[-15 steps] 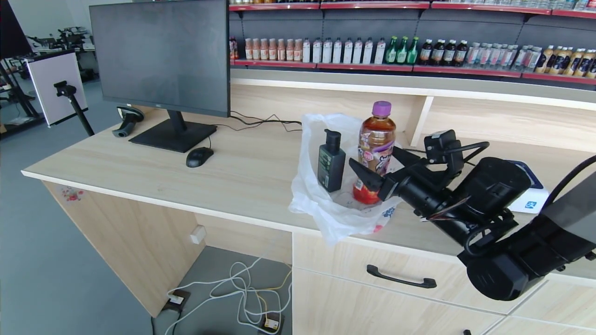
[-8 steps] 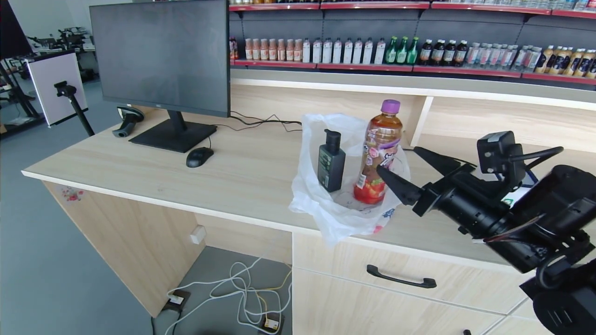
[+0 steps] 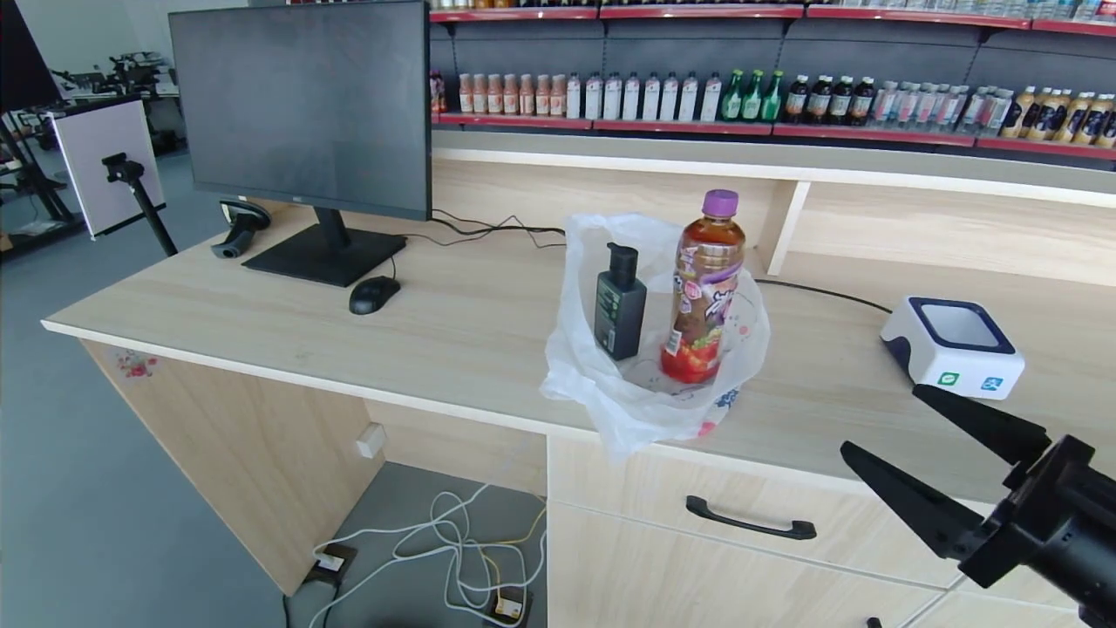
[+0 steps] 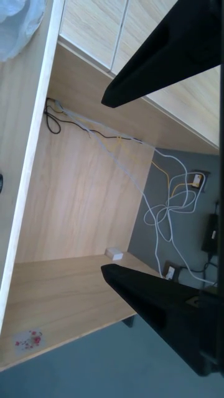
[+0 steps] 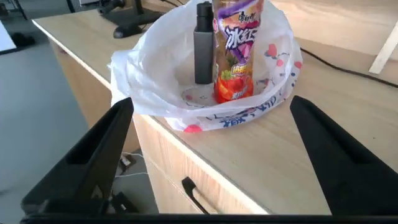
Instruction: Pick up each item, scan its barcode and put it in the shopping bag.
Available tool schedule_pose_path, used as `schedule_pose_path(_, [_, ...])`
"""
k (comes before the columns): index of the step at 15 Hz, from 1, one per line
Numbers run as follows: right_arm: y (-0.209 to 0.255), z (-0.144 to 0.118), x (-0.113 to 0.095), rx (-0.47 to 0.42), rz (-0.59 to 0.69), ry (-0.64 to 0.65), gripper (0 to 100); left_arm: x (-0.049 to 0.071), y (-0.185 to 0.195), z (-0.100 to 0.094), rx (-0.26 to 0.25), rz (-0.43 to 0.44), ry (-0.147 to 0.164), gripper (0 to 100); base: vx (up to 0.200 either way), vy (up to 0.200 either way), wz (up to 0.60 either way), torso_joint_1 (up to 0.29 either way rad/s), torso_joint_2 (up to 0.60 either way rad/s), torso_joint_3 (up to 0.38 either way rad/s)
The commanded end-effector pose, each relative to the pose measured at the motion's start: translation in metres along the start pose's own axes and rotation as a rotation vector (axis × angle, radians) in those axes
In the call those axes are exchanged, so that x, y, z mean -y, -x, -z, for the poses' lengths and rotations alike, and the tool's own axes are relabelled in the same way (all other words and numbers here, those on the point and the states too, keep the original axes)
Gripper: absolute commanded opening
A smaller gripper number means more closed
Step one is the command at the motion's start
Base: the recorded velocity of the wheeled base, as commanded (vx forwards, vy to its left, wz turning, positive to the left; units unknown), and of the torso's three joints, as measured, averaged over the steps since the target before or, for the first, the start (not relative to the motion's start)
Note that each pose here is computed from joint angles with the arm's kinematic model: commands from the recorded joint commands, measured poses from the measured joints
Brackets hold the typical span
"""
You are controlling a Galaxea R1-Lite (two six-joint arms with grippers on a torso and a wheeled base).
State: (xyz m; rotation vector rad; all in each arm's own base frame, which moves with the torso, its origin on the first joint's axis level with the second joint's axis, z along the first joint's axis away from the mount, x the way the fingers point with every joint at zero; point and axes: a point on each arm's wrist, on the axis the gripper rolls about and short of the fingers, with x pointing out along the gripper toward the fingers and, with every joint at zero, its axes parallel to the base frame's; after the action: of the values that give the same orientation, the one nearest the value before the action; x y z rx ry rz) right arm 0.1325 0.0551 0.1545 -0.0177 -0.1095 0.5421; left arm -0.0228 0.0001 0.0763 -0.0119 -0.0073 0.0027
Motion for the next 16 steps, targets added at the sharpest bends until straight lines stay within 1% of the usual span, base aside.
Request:
schedule_pose_path(1, [0.058, -0.005, -0.009, -0.021, 0.031, -0.004, 100, 0.0, 0.0, 0.0, -0.001, 0.0, 0.0, 100, 0.0, 0.0, 0.0, 0.0, 0.0, 0.0])
schedule_pose_path(3, [0.085, 0.011, -0.014, -0.152, 0.023, 0.011, 100, 0.0, 0.0, 0.0, -0.001, 0.0, 0.0, 100, 0.0, 0.0, 0.0, 0.0, 0.0, 0.0])
schedule_pose_path(4, [0.097, 0.019, -0.017, -0.201, 0.019, 0.017, 100, 0.0, 0.0, 0.0, -0.001, 0.0, 0.0, 100, 0.0, 0.0, 0.0, 0.0, 0.0, 0.0])
schedule_pose_path(6, [0.117, 0.031, -0.021, -0.251, 0.018, 0.011, 100, 0.0, 0.0, 0.0, -0.001, 0.0, 0.0, 100, 0.0, 0.0, 0.0, 0.0, 0.0, 0.0])
schedule_pose_path(8, [0.142, 0.046, -0.026, -0.261, 0.021, 0.006, 100, 0.0, 0.0, 0.0, -0.001, 0.0, 0.0, 100, 0.0, 0.0, 0.0, 0.0, 0.0, 0.0])
schedule_pose_path(9, [0.157, 0.056, -0.03, -0.24, 0.039, 0.009, 100, 0.0, 0.0, 0.0, -0.001, 0.0, 0.0, 100, 0.0, 0.0, 0.0, 0.0, 0.0, 0.0])
schedule_pose_path(11, [0.163, 0.055, -0.031, -0.203, 0.134, -0.003, 100, 0.0, 0.0, 0.0, -0.001, 0.0, 0.002, 100, 0.0, 0.0, 0.0, 0.0, 0.0, 0.0])
schedule_pose_path(12, [0.164, 0.059, -0.031, -0.195, 0.231, -0.026, 100, 0.0, 0.0, 0.0, 0.0, 0.0, 0.002, 100, 0.0, 0.0, 0.0, 0.0, 0.0, 0.0])
schedule_pose_path(13, [0.164, 0.06, -0.029, -0.199, 0.29, -0.038, 100, 0.0, 0.0, 0.0, 0.0, 0.0, 0.002, 100, 0.0, 0.0, 0.0, 0.0, 0.0, 0.0])
schedule_pose_path(15, [0.163, 0.06, -0.03, -0.206, 0.304, -0.027, 100, 0.0, 0.0, 0.0, 0.0, 0.0, 0.002, 100, 0.0, 0.0, 0.0, 0.0, 0.0, 0.0])
schedule_pose_path(16, [0.163, 0.06, -0.03, -0.209, 0.352, -0.03, 100, 0.0, 0.0, 0.0, 0.0, 0.0, 0.0, 100, 0.0, 0.0, 0.0, 0.0, 0.0, 0.0])
